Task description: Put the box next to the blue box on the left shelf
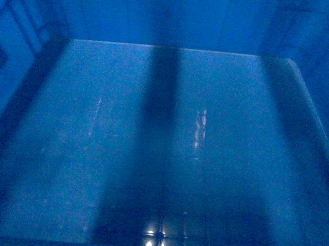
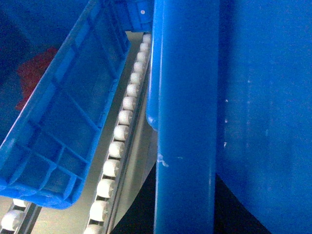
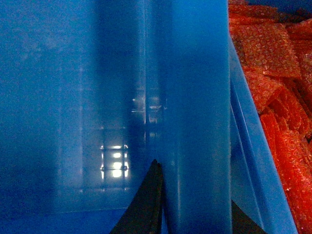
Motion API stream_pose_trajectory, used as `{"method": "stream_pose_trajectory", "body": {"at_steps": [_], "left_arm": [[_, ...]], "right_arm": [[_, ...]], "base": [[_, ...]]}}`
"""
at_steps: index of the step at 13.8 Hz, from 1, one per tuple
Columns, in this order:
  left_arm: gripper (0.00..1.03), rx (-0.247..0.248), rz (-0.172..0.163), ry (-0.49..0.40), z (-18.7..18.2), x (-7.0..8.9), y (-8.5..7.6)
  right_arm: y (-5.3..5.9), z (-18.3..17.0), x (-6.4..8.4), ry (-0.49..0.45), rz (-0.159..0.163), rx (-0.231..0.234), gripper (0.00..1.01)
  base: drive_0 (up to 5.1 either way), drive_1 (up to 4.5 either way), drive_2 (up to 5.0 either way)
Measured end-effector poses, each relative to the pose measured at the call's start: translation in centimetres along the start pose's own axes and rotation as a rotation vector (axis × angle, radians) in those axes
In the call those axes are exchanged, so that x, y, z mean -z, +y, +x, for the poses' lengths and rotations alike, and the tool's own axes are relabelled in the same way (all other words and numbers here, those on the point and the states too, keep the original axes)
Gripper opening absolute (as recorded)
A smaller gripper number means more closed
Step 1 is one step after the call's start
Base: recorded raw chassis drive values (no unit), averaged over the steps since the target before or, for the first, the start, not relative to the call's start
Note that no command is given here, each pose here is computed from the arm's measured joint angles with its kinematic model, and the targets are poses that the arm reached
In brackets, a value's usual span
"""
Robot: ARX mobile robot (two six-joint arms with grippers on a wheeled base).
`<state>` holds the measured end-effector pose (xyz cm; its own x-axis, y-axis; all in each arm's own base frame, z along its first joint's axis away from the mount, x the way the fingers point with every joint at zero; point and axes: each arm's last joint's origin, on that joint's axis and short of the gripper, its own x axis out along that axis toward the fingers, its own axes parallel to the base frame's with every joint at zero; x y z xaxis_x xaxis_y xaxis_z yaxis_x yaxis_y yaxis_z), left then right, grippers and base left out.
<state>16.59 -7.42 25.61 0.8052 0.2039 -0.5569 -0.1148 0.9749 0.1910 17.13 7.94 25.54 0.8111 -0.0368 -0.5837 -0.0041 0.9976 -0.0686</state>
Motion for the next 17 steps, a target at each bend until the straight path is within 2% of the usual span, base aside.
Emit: {"method": "stream_pose_trajectory", "body": {"at_steps": [17], "left_arm": [[0.12, 0.0, 0.0, 0.0, 0.01, 0.0, 0.0]], "right_arm": [[0.01, 0.02, 0.01, 0.001, 0.0, 0.0, 0.13]], "base": [[0.0, 0.0, 0.0]]}}
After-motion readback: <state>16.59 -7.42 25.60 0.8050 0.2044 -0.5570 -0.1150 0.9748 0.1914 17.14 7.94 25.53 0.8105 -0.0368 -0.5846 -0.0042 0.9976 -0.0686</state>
